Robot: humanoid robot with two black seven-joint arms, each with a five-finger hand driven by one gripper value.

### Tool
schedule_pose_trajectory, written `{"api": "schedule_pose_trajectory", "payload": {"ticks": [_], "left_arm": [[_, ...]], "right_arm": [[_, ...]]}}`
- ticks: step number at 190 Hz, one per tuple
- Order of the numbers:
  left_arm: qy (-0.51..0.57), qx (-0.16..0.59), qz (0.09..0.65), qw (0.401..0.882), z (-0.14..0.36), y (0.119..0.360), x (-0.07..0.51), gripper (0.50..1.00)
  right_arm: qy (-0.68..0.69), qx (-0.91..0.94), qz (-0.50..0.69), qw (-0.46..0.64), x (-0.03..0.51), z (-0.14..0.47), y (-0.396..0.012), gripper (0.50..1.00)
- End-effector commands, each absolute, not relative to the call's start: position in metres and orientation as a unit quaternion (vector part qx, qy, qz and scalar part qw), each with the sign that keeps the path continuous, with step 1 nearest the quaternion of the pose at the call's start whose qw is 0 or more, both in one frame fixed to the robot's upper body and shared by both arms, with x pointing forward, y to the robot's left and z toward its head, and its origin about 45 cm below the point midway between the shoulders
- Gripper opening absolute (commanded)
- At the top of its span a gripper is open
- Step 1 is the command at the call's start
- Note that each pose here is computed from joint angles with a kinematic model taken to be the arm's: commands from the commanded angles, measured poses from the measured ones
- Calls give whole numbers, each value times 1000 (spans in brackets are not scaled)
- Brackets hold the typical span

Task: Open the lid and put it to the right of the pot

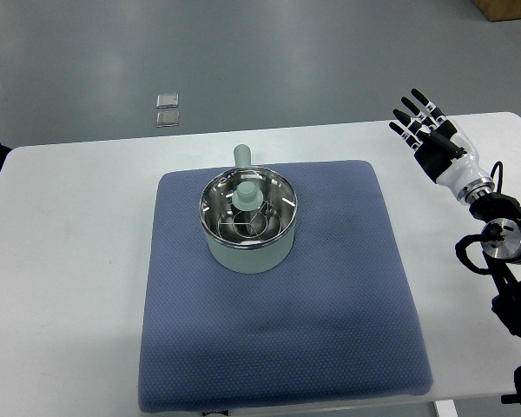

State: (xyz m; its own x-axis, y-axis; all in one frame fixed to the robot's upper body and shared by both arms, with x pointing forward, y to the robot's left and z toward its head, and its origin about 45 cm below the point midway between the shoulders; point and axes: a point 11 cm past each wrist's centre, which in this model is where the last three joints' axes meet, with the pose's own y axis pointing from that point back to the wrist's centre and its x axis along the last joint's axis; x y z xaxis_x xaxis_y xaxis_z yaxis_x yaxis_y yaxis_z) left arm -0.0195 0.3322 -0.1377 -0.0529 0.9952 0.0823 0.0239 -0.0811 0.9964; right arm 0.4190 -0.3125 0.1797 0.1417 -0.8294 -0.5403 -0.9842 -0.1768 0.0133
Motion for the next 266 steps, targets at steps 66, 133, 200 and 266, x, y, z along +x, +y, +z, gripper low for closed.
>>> {"api": "schedule_pose_trajectory", "payload": {"ticks": [66, 133, 200, 266], "left_arm": [[498, 515, 527, 457, -138, 333, -23, 1000], [498, 515, 527, 457, -138, 333, -22, 1000], [498, 515, 527, 457, -138, 333, -22, 1000], [498, 515, 527, 457, -138, 333, -22, 1000]], "right_arm": [[617, -735, 220, 176, 419, 179, -312, 924], [618, -734, 222, 175, 418, 178, -312, 926], [618, -735, 221, 174, 418, 179, -313, 924], [614, -744, 196, 173, 426, 197, -319, 924]]}}
